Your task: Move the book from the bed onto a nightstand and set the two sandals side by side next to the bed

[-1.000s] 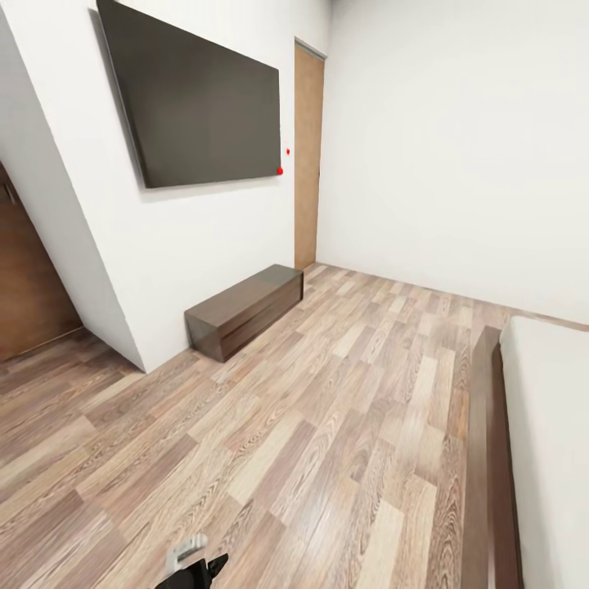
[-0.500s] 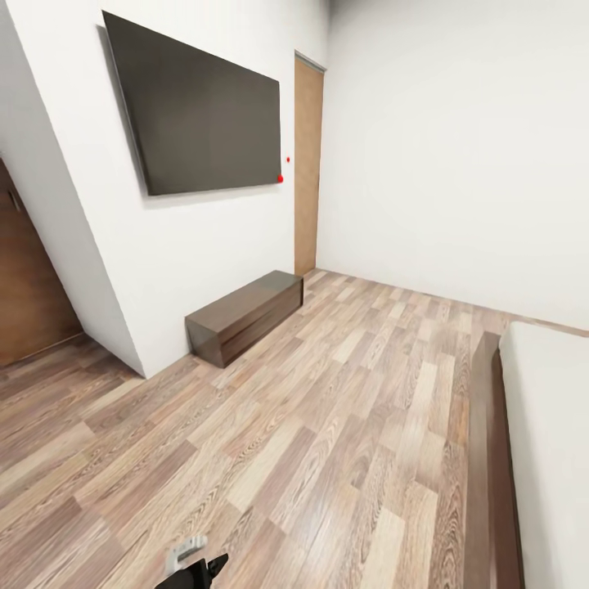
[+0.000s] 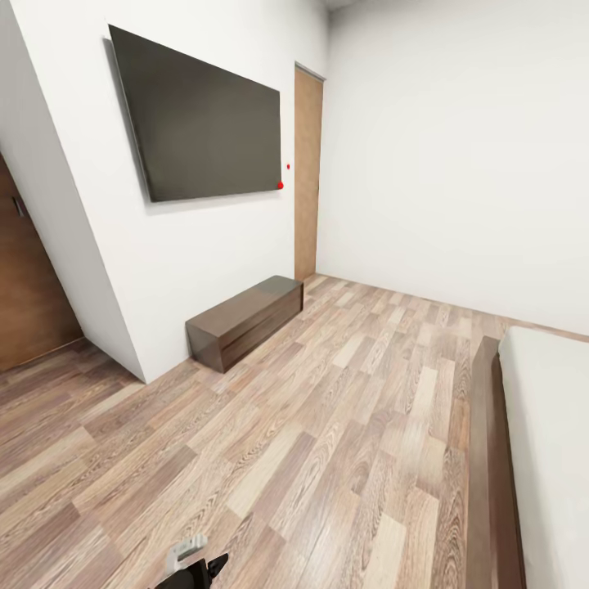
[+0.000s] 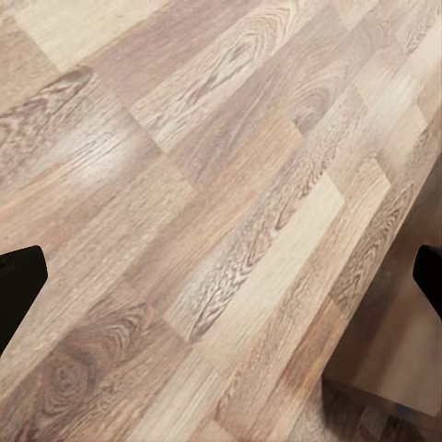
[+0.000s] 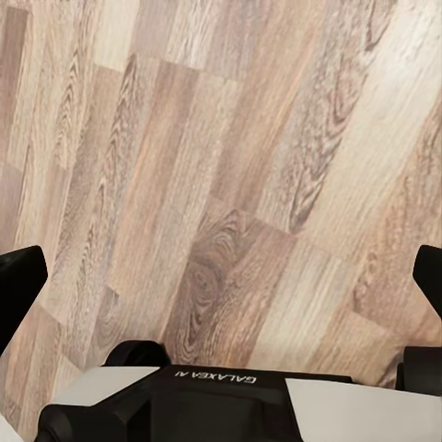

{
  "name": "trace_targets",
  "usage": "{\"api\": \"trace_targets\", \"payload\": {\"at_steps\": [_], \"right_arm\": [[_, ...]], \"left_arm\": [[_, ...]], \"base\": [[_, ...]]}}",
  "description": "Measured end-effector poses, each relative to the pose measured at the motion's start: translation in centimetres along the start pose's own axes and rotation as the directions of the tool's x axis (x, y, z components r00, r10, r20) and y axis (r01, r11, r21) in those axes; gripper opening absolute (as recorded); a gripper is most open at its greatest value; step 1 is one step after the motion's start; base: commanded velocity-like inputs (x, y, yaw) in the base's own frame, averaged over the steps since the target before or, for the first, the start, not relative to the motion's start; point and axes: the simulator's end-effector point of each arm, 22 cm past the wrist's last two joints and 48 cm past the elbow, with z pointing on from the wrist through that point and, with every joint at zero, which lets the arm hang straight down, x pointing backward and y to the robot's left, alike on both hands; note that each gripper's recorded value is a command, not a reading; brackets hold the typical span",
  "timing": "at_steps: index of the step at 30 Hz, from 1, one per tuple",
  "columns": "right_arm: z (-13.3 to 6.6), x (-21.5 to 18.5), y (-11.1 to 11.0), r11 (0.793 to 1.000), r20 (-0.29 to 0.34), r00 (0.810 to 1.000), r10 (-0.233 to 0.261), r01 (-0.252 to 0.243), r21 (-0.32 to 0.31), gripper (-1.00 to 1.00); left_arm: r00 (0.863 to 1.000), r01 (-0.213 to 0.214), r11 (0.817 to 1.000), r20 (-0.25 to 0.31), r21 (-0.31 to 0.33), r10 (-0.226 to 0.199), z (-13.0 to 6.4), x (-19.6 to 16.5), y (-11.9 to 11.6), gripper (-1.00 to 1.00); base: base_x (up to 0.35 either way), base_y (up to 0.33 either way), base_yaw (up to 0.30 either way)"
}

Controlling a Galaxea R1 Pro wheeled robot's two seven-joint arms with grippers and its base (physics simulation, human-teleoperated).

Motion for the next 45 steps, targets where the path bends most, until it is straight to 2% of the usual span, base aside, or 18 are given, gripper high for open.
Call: {"api": "trace_targets", "payload": {"at_steps": [24,45], "right_arm": [[-0.11,-0.23,-0.14,1.000,0.005,1.000,0.001,-0.001,0.002,1.00],[-0.19,-0.54,-0.20,1.000,0.017,1.000,-0.006,0.006,0.002,1.00]], "left_arm": [[1.000,0.000,1.000,0.001,0.000,0.000,-0.01,-0.04,-0.02,1.00],[1.000,-0.001,1.000,0.001,0.001,0.001,-0.05,-0.04,-0.04,1.00]], "base": [[0.004,0.000,0.000],[0.305,0.000,0.000]]}}
